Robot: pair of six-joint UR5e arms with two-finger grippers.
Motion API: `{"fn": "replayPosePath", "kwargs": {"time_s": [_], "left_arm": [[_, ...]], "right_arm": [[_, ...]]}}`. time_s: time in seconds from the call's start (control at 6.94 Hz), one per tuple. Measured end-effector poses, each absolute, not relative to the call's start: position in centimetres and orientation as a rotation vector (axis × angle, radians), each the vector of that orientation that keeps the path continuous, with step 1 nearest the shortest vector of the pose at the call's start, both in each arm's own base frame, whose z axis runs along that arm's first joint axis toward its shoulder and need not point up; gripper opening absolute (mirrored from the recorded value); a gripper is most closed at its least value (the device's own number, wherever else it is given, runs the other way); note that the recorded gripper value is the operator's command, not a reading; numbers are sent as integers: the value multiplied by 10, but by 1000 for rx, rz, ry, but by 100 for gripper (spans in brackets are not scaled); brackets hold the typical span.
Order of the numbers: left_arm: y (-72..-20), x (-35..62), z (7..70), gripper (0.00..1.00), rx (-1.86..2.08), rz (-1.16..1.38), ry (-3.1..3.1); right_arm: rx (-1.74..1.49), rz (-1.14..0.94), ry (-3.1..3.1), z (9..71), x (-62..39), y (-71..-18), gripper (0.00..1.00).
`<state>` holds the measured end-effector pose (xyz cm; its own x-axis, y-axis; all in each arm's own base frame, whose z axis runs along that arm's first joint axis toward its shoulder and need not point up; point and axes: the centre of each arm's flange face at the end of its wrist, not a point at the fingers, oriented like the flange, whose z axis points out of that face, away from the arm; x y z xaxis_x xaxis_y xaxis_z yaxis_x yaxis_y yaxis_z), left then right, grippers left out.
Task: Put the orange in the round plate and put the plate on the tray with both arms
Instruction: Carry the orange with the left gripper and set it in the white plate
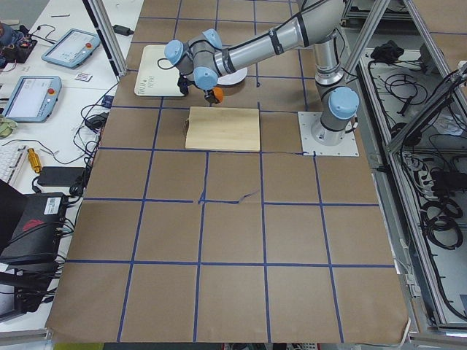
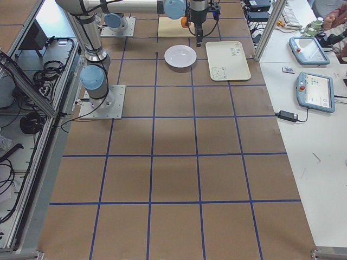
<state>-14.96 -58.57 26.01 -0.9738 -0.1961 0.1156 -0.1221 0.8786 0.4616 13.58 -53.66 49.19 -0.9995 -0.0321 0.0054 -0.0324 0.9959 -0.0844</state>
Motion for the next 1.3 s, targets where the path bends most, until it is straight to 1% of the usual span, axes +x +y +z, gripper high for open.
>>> {"fn": "replayPosePath", "kwargs": {"time_s": [0.14,0.29,0.43,0.58,0.72,0.86,1.01,1.15,1.3], "left_arm": [[-572,-226,259,0,232,-647,-2900],[-555,-287,249,4,231,-606,-2909],[-539,-324,228,91,226,-570,-2903],[-527,-336,207,100,214,-540,-2901],[-520,-338,198,100,199,-510,-2905],[-521,-337,202,100,191,-470,-2912],[-534,-325,226,100,212,-406,-2908],[-558,-298,271,100,276,-348,-2892],[-580,-265,330,100,333,-312,-2875]], "right_arm": [[51,131,-3134,492,136,-537,100],[50,127,-3135,490,136,-536,100],[50,124,-3135,488,136,-536,100],[48,125,-3136,487,135,-536,100],[46,126,-3136,486,135,-536,100],[47,127,-3136,486,134,-537,100],[56,123,-3136,485,134,-538,100],[66,104,-3140,479,133,-538,100],[64,56,-3152,459,133,-539,100]]}}
